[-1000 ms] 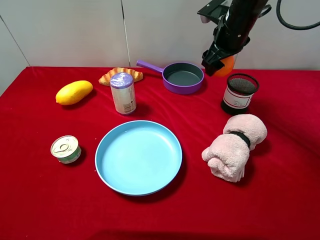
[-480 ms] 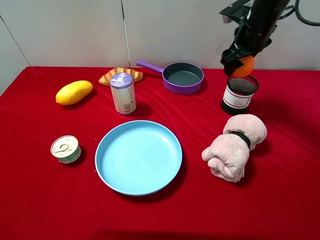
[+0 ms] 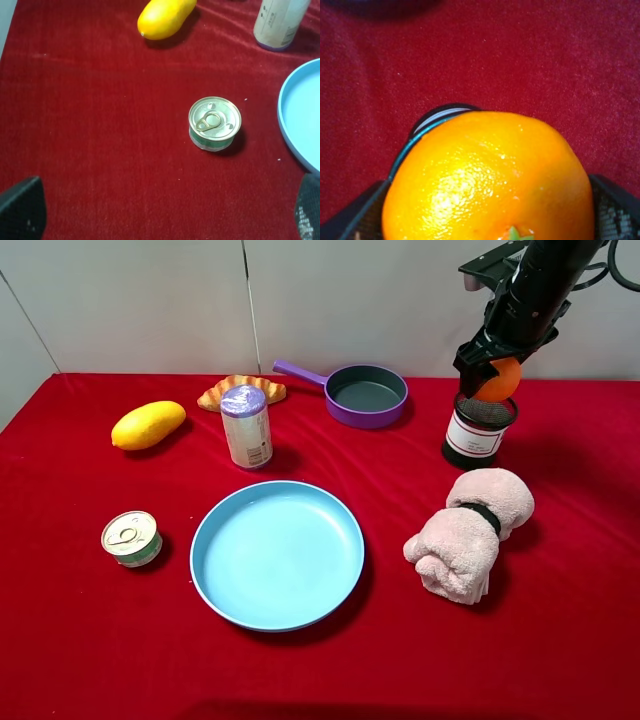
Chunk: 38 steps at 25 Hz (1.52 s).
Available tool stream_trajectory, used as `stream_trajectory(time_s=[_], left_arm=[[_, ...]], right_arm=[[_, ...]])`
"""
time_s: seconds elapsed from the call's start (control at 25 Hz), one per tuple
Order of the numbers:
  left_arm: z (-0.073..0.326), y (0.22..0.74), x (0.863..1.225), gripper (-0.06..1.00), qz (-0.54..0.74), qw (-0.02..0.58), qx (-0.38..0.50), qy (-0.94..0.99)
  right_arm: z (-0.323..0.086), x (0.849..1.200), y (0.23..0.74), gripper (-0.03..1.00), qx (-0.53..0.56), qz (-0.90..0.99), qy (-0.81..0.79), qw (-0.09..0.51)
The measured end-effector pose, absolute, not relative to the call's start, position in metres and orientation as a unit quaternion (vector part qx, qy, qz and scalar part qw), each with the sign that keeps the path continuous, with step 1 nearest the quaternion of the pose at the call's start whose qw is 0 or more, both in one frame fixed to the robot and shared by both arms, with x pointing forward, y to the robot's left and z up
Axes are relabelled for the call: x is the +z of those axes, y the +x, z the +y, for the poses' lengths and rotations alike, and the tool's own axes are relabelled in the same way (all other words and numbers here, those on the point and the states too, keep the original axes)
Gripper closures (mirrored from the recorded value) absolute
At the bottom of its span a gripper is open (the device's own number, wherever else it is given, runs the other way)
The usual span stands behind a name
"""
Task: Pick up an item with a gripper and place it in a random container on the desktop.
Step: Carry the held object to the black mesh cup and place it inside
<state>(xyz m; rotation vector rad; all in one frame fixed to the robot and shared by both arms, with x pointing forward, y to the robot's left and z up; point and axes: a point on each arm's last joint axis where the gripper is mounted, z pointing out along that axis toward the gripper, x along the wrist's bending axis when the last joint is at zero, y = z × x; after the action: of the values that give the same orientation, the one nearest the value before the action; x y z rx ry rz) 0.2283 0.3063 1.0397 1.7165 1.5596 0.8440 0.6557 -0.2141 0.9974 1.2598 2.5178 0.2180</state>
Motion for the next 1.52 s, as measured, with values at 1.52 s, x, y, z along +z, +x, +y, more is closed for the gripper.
stream_trajectory(time_s=[1.52], left_arm=[[0.306,0.228,1.04,-0.05,0.596,0.33,0.323,0.656]], right_arm=[[-0.22,0.981,0.657,0.41,0.059,0.879,0.456,0.125]])
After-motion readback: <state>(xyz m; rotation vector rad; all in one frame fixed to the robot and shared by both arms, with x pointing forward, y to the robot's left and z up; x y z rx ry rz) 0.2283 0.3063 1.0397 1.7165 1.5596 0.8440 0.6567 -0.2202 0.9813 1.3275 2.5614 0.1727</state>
